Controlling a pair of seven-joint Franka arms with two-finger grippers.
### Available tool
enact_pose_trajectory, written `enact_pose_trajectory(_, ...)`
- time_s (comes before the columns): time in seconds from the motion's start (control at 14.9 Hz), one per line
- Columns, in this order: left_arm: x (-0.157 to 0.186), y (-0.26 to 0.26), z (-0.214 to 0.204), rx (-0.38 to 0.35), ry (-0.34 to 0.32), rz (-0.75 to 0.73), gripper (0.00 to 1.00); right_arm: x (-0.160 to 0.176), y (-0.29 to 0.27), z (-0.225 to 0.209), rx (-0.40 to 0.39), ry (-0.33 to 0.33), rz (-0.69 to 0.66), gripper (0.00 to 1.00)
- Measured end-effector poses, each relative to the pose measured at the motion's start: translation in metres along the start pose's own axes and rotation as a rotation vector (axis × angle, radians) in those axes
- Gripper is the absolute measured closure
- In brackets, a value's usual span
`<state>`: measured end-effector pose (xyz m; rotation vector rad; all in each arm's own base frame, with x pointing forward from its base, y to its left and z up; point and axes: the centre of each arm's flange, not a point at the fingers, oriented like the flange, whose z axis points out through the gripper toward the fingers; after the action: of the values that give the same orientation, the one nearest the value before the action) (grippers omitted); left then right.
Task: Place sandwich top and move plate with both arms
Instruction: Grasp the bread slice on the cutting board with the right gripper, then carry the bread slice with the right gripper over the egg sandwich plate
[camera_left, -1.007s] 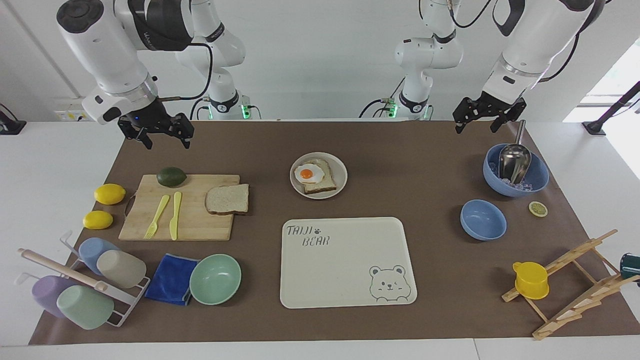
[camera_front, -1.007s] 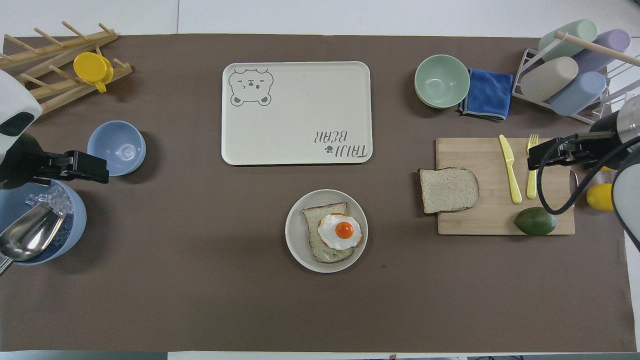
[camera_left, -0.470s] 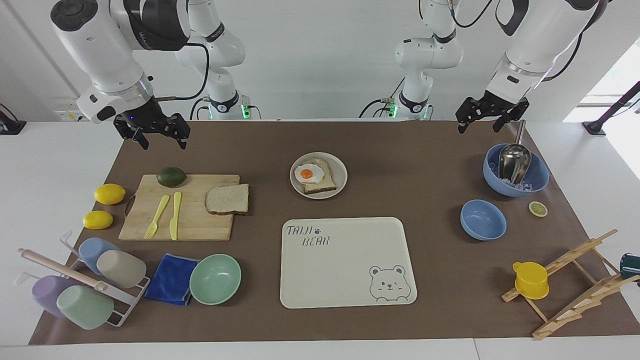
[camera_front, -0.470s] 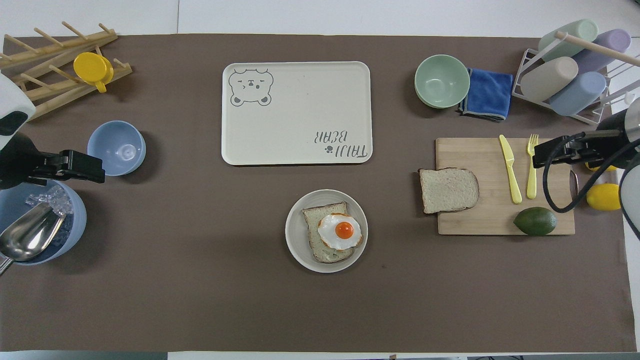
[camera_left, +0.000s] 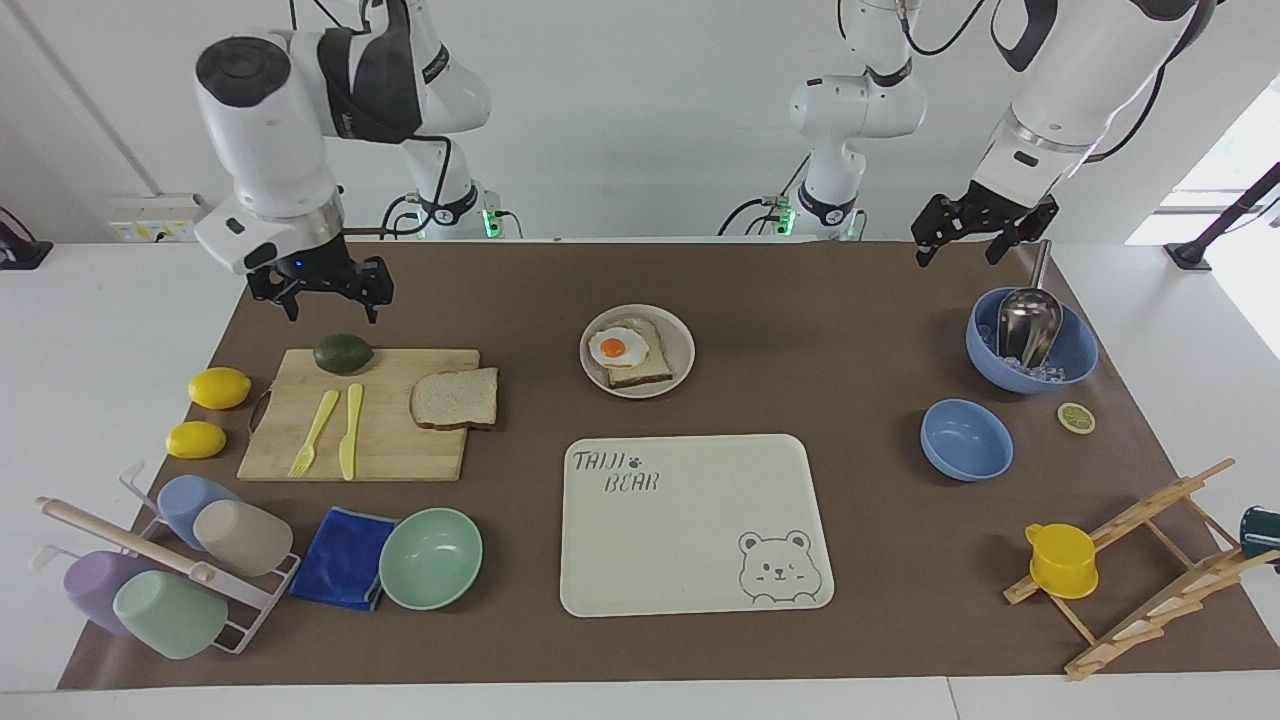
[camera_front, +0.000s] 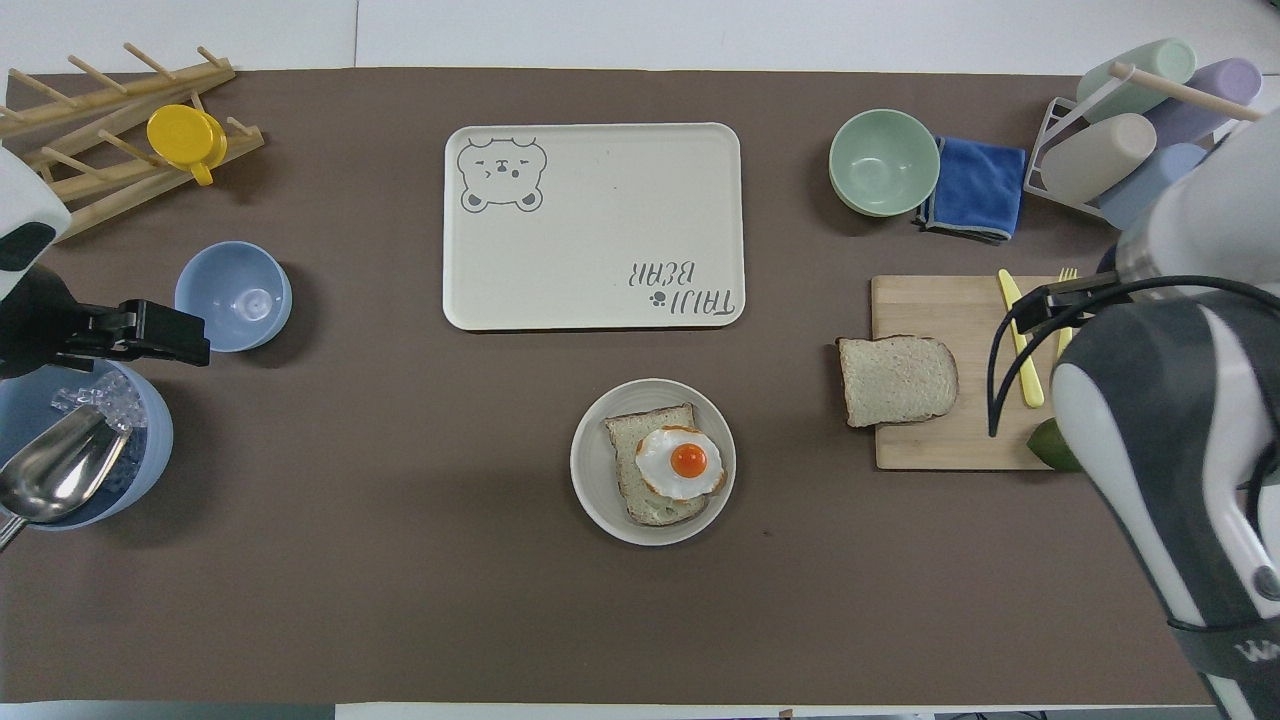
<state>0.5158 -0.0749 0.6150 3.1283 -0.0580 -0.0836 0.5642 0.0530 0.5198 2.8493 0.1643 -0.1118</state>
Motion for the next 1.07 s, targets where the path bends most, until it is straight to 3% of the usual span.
enact_pose_trajectory(0.34,0.000,0.000,0.000,0.000,0.000,0.000,0.00,0.019,-0.165,0.051,-0.245,-0.012,-0.016,0.00)
enact_pose_trajectory(0.54,0.000,0.000,0.000,0.000,0.000,0.000,0.00,0.019,-0.236,0.096,-0.346,-0.001,0.073,0.00)
enact_pose_trajectory(0.67,0.000,0.000,0.000,0.000,0.000,0.000,0.00,0.022,-0.255,0.124,-0.373,-0.012,0.118,0.00)
enact_pose_trajectory(1.07,0.000,0.000,0.000,0.000,0.000,0.000,0.00,0.025,-0.259,0.161,-0.342,0.010,0.149,0.00)
